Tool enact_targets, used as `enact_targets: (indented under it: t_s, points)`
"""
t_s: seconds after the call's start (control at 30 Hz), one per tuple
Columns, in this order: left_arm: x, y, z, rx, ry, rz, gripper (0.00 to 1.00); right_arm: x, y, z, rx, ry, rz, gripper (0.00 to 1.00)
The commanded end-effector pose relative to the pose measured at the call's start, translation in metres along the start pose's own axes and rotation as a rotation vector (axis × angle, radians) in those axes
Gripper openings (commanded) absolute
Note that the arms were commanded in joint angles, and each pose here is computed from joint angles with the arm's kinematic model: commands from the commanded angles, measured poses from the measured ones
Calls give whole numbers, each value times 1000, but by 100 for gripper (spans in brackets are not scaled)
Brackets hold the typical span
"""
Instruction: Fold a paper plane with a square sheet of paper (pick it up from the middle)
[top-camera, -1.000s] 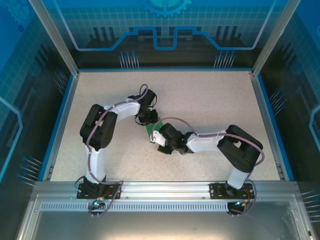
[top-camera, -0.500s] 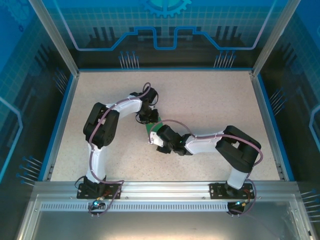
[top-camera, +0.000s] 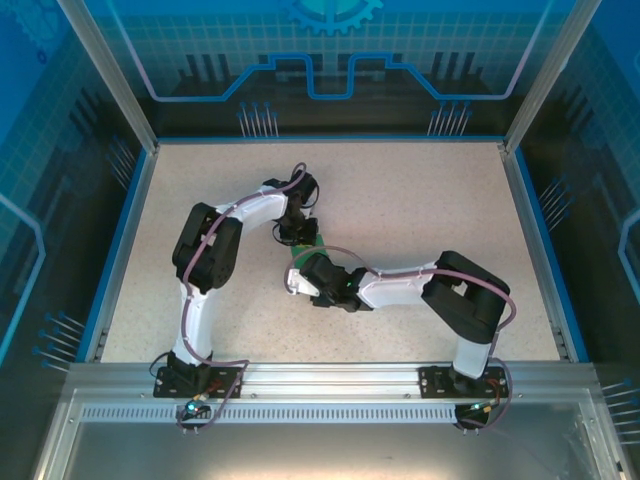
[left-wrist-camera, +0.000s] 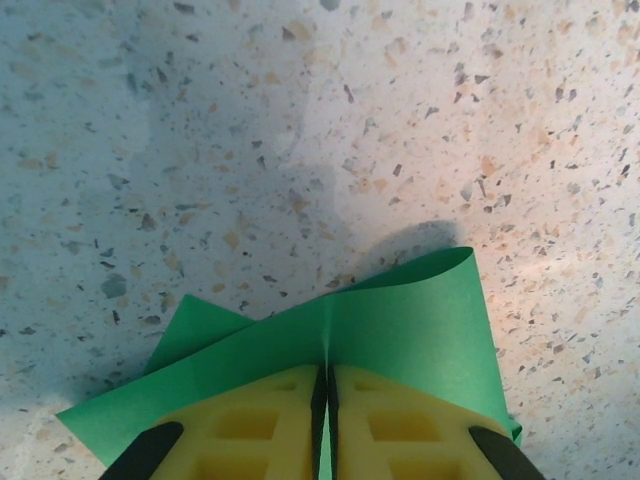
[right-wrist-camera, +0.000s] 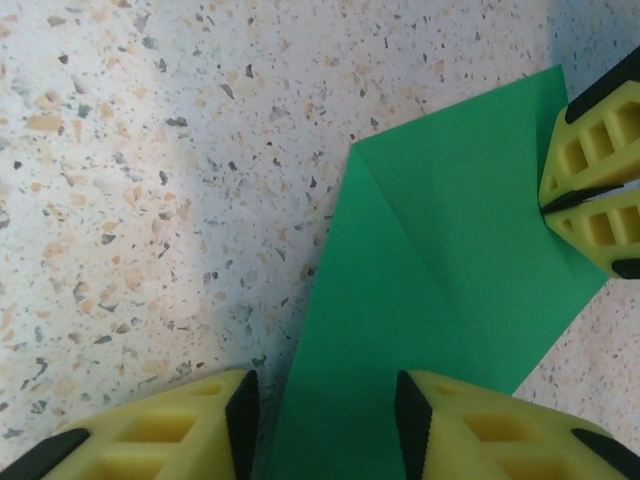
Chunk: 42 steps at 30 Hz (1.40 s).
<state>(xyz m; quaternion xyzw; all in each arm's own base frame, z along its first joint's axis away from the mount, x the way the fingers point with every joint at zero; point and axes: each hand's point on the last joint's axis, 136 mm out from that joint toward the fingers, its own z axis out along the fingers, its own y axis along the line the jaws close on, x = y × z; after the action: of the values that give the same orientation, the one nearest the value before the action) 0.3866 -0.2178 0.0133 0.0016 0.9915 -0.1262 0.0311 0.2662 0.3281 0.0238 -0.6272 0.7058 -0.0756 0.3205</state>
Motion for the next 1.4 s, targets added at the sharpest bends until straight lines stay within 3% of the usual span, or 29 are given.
enact_targets:
  t_s: [0.0, 0.2, 0.6, 0.83, 0.9, 1.03, 1.2, 1.37]
  points:
    - [17, 12, 17, -56, 84, 9, 15, -1, -2, 6, 30, 18, -15, 38]
    - [15, 11, 15, -54, 83, 13, 15, -1, -2, 5, 47, 18, -8, 21]
    - [5, 0, -4, -20, 34, 21, 15, 3, 3, 5, 7, -3, 105, 0]
    - [-12, -12, -44, 61, -72, -10, 28, 11, 7, -1, -53, -54, 237, 0]
    - [-19, -13, -59, 104, -123, -41, 36, 12, 7, -3, -79, -85, 294, 0]
    - [-27, -5, -85, 202, -214, -129, 40, 12, 3, -9, -129, -161, 414, 0]
    - [-21, 14, -100, 316, -302, -246, 44, 7, -8, -18, -202, -281, 581, 0]
    - [0, 17, -102, 409, -366, -272, 53, 7, -21, -27, -281, -387, 749, 0]
